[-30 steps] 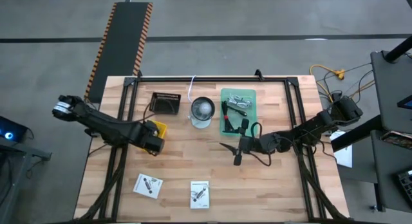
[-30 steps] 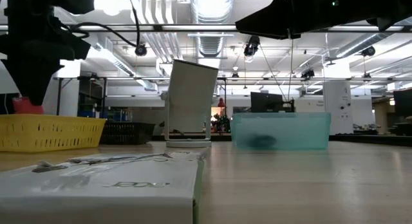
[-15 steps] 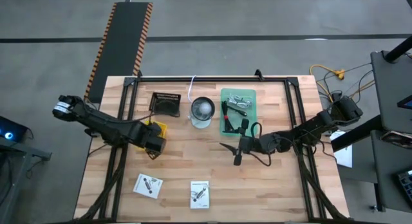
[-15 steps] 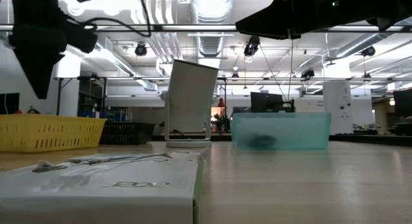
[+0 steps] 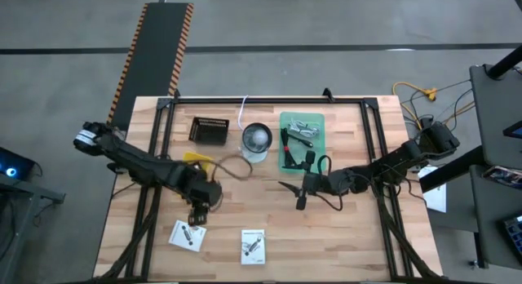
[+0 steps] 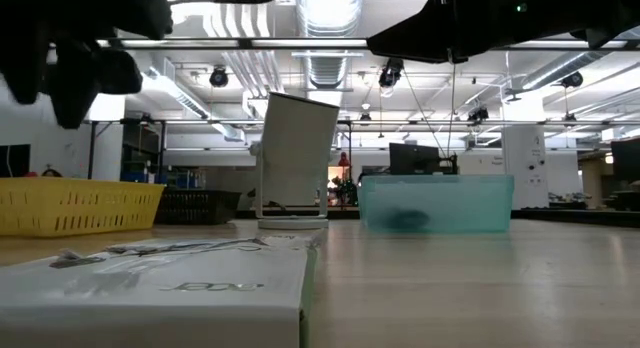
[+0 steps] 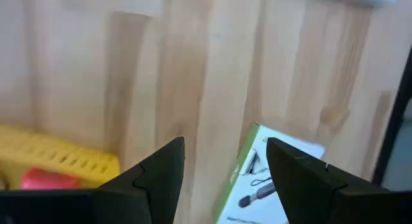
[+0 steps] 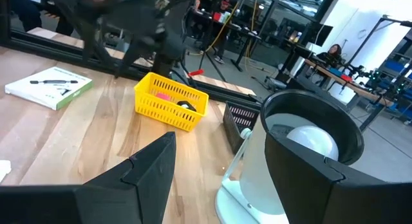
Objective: Pick and place items into bin
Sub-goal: Put the left white card reader box into the black bin
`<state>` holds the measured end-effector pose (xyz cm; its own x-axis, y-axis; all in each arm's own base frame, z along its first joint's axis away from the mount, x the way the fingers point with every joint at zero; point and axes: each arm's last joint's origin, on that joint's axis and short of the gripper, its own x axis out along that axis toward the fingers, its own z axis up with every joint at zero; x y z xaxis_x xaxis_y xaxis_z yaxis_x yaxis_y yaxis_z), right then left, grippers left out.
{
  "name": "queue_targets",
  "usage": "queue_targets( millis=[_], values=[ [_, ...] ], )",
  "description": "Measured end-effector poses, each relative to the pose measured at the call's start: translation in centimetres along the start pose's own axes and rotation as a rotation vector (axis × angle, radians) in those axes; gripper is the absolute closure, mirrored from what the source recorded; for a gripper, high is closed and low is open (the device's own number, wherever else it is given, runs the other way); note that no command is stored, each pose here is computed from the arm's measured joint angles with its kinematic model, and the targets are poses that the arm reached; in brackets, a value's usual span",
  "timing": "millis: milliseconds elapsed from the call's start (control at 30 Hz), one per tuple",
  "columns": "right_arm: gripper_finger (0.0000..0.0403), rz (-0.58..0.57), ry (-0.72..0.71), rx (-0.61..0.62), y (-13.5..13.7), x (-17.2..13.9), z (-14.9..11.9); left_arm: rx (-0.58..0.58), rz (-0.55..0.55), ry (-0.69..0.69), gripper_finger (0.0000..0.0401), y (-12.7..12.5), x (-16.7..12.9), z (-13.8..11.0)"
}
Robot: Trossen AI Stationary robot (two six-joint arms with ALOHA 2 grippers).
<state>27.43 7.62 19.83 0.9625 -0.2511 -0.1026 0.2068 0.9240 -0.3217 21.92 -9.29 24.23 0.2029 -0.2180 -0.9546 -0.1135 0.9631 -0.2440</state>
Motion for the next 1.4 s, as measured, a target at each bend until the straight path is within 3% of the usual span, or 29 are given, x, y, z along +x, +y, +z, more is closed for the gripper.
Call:
queue_targets(
  millis=[100, 500, 1400],
  values=[
    [0.0179, 0.000, 0.000, 0.000, 0.0, 0.0, 0.0, 0.080, 0.018, 0.059, 0.0199, -0.8, 1.5, 0.0],
    [0.0179, 0.002, 0.006, -0.004, 0.0, 0.0, -0.1, 0.143, 0.079, 0.244, 0.0199, -2.7, 6.3, -0.7],
    [0.0179, 0.006, 0.024, -0.016, 0.1, 0.0, -0.3, 0.153, 0.073, 0.259, 0.0199, -3.2, 8.5, -2.5]
  ],
)
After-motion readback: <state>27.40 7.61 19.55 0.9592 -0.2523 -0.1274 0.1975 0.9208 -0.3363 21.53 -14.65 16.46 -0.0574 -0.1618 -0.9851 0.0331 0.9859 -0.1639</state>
